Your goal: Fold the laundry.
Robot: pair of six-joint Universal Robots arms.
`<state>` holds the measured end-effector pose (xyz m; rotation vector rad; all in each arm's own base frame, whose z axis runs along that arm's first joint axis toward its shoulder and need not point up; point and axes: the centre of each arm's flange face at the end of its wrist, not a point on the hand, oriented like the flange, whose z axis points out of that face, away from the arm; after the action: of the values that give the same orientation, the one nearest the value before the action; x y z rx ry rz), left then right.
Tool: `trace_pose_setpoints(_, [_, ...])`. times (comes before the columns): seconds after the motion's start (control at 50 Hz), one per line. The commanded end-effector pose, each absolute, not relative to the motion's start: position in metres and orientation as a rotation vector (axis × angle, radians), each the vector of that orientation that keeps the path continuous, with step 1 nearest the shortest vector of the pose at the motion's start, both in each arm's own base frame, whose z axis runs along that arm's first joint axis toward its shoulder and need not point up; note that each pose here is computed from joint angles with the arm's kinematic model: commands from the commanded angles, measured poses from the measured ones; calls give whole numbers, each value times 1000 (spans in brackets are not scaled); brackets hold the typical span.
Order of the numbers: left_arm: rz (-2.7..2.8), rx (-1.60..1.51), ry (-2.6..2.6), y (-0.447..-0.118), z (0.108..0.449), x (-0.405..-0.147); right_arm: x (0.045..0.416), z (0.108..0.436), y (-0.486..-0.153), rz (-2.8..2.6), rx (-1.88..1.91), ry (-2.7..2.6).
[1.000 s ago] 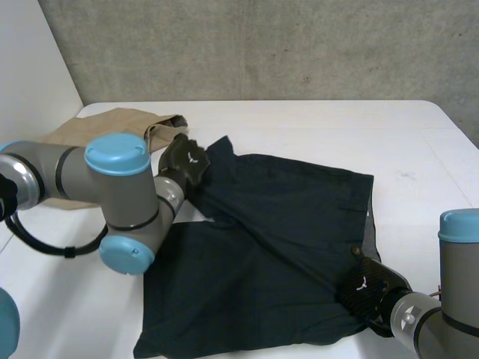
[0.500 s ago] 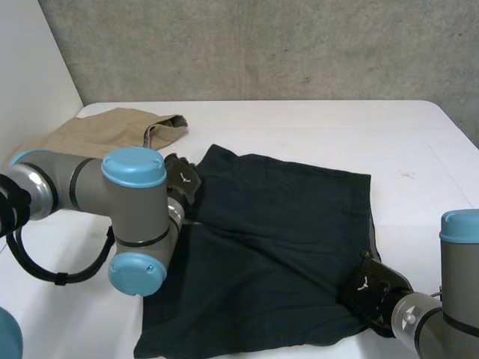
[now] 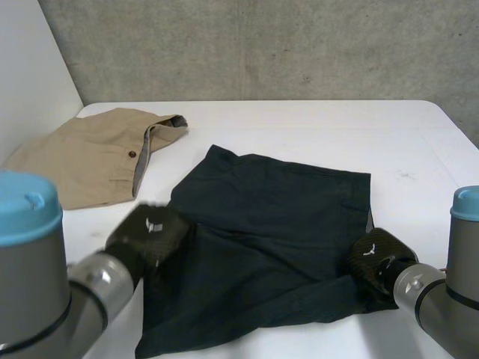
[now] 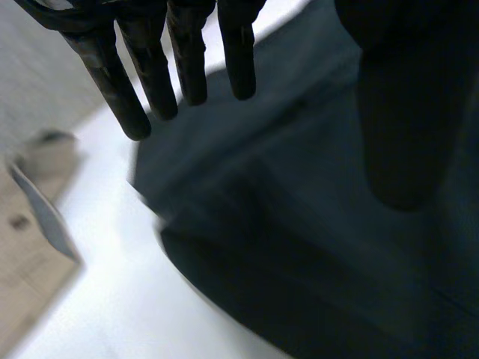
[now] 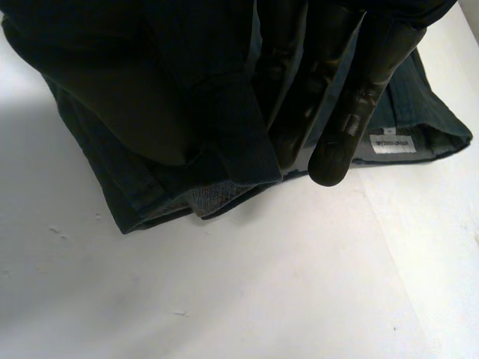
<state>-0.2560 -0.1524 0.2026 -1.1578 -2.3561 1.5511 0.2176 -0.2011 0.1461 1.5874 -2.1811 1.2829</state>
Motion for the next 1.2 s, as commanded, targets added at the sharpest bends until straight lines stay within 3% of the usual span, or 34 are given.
trace_pose_setpoints(0.02, [1364,-1200,-2441,-124,181,-243,216,148,-204,1295,1564,-2189])
trace_pose_setpoints(0.24, [1275,-1288,-2425,-100,169,-244,217,149,-207,1309,1531,-2215])
trace_pose_setpoints(0.54, [1273,-1311,-2506,-107,157,-244,212,153,-211,1307,1499,-2219])
trace_pose_setpoints(0.64, [1293,-1372,-2488,-100,161,-244,208,166,-196,1276,1549,-2190])
trace_pose_setpoints(0.76, [1150,-1712,-2436,-73,174,-230,194,186,-162,1081,1727,-2137])
trace_pose_setpoints(0.86, [1086,-1862,-2363,-55,189,-225,180,206,-152,1048,1743,-2072])
trace_pose_setpoints(0.94, [1235,-1813,-2319,-69,203,-238,182,212,-152,1114,1763,-2063])
trace_pose_setpoints(1.02, [1509,-1674,-2252,-106,211,-263,187,212,-156,1194,1763,-2093])
trace_pose_setpoints(1.2, [1918,-1417,-2144,-206,202,-317,201,194,-226,1389,1513,-2176])
